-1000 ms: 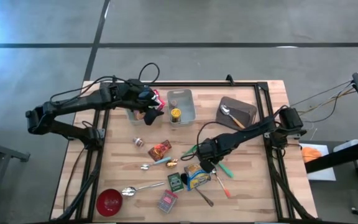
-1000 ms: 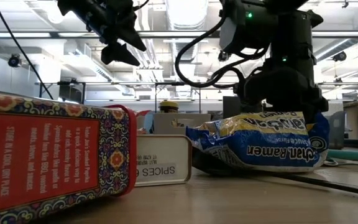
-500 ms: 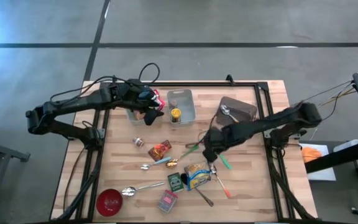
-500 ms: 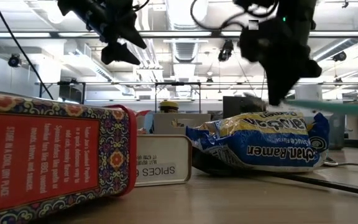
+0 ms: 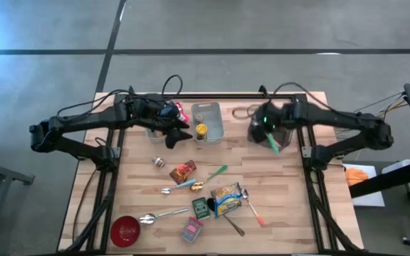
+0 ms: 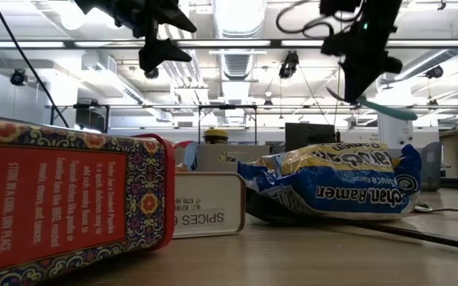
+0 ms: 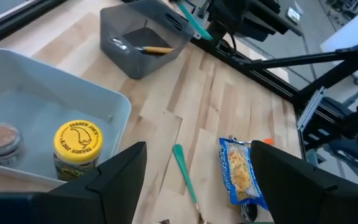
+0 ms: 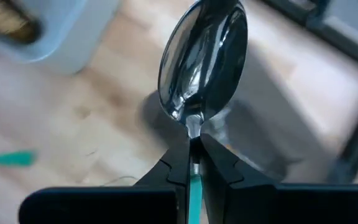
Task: Pick & Place Food Item
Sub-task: Put the right light blue spoon into the black bin
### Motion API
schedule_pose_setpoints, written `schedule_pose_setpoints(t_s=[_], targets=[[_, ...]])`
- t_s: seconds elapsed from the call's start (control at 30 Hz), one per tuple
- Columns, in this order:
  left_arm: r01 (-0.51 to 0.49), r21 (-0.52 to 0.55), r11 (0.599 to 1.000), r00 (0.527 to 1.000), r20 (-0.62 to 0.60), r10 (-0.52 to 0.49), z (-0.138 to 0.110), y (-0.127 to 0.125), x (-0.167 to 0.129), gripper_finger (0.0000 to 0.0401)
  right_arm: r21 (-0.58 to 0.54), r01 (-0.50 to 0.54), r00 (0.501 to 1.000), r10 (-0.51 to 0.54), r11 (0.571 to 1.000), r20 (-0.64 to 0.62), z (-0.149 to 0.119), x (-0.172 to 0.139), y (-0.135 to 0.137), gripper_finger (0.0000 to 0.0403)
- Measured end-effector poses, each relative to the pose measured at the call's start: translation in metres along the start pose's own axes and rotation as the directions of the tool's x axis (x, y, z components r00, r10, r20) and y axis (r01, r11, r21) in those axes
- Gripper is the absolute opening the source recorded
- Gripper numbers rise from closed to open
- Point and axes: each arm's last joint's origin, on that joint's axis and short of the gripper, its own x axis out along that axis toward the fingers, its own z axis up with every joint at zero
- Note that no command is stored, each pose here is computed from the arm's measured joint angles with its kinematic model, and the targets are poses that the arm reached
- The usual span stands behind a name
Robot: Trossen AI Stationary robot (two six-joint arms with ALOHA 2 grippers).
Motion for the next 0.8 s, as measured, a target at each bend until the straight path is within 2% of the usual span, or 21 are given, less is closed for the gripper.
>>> schedule_pose_setpoints(t_s=[0.17,0.33,0.57,0.8], targets=[[0.003,-0.016,1.0,1.0,-0.002,-0.003,0.0,-0.001,0.0,0.0291,-0.107,0.031,0.999,-0.033,0.994,-0.022,0.02,0.02,-0.023,0.001],[0.003,-0.023,1.0,1.0,-0.002,-0.003,0.0,-0.001,0.0,0.0291,-0.201,0.051,0.995,-0.067,0.978,-0.073,0.026,0.042,-0.024,0.001],[0.003,-0.024,1.0,1.0,-0.003,-0.003,0.0,-0.001,0.0,0.0291,-0.287,0.027,0.968,-0.098,0.957,-0.233,0.01,0.08,-0.02,0.0009],[0.002,-0.043,0.999,1.0,-0.006,-0.002,-0.001,-0.001,0.0,0.0291,-0.276,0.034,0.964,-0.105,0.96,-0.244,-0.008,0.099,-0.024,0.0009]])
